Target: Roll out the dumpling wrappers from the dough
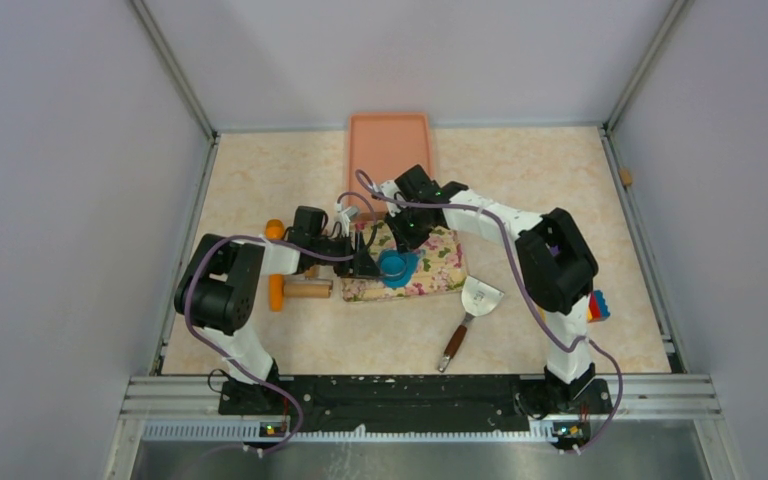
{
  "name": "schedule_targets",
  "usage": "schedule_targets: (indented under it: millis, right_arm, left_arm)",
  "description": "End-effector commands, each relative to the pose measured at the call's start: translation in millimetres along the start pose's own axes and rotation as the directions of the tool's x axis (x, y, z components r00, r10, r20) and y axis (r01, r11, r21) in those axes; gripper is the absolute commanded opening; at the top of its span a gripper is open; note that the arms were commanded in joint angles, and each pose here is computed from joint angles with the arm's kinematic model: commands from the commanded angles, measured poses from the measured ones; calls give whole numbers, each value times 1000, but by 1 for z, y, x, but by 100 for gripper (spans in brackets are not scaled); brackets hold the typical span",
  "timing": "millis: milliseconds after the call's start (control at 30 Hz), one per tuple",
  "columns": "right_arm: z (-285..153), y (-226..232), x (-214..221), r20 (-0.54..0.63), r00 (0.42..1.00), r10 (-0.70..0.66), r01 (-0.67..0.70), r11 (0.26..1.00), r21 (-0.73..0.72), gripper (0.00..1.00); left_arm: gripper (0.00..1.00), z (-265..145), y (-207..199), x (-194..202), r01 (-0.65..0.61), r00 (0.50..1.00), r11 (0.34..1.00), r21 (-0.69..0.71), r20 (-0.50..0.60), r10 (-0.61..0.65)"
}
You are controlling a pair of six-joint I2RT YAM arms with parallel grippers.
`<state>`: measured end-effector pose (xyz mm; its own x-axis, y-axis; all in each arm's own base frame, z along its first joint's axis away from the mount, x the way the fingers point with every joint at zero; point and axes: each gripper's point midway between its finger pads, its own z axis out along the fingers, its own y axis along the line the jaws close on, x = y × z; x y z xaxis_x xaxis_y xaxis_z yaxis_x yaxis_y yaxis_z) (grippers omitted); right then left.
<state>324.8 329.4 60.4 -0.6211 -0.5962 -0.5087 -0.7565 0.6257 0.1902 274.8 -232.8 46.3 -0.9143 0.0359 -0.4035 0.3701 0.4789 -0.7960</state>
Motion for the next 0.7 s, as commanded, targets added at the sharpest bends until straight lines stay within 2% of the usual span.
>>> schedule_targets:
  millis: [0, 100, 133, 233, 433, 667]
  right_arm:
    - [5, 6, 4, -13, 1000, -18, 18, 1000, -2, 7]
    - [5, 6, 4, -12, 1000, -18, 18, 1000, 0, 6]
    - [5, 7, 4, -13, 1000, -17, 17, 1000, -2, 0]
    - [-3, 9, -5, 11, 1000, -26, 26, 1000, -8, 0]
    - [-54, 6, -46, 152, 987, -51, 45, 998, 38, 0]
    - [-89, -13, -39, 191, 981, -26, 13, 997, 73, 0]
  left_arm:
    - [55, 1, -2, -8, -30, 999, 1000, 4, 10, 30]
    - [55, 1, -2, -8, -28, 1000, 1000, 3, 8, 28]
    - [55, 1, -2, -8, -27, 1000, 1000, 3, 8, 27]
    - [55, 1, -2, -8, -29, 1000, 1000, 3, 8, 28]
    - [55, 0, -3, -8, -37, 999, 999, 3, 9, 37]
    - [56, 0, -4, -8, -44, 999, 999, 8, 6, 44]
